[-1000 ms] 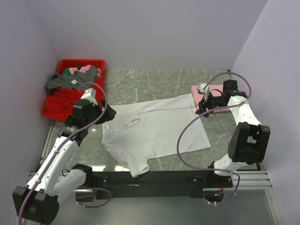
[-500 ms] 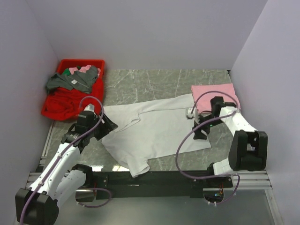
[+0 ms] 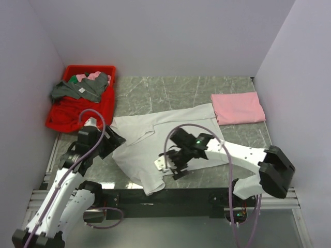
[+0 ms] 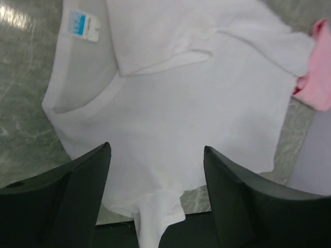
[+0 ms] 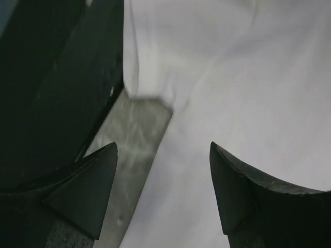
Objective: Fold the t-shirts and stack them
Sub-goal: Fold the tshirt
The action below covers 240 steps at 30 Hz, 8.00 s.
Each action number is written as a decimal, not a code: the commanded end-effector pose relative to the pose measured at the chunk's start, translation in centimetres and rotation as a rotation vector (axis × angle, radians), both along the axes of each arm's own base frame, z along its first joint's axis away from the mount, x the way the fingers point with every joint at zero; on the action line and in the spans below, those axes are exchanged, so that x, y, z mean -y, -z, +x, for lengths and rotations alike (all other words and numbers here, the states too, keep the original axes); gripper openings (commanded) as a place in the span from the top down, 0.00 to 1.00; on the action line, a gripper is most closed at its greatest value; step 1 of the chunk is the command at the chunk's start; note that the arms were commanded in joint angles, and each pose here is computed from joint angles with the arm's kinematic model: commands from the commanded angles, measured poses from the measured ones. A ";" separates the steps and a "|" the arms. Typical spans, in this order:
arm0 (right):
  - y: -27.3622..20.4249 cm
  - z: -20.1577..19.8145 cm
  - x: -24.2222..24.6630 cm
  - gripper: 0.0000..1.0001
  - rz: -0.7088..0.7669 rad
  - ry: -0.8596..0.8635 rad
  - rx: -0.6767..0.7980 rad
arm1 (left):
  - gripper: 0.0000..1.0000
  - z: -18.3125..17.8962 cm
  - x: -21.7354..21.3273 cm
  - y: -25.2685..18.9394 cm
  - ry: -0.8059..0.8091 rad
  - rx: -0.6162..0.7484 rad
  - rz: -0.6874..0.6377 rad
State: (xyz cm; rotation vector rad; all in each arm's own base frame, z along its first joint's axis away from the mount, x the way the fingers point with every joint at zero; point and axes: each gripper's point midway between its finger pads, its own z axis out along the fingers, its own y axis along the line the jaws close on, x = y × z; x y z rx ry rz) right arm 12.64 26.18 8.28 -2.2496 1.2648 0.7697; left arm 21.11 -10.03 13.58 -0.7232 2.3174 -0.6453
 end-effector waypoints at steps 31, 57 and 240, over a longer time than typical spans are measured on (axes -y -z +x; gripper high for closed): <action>-10.4 11.2 10.3 0.37 0.313 0.795 -0.162 | 0.51 -9.2 19.3 3.4 1.025 -0.118 0.213; -9.6 11.4 11.3 0.37 0.304 0.828 -0.219 | 0.36 -14.6 14.2 4.1 0.475 -0.273 0.213; -11.0 10.5 12.1 0.37 0.327 0.776 -0.238 | 0.59 -4.3 4.3 4.2 0.209 -0.378 -0.305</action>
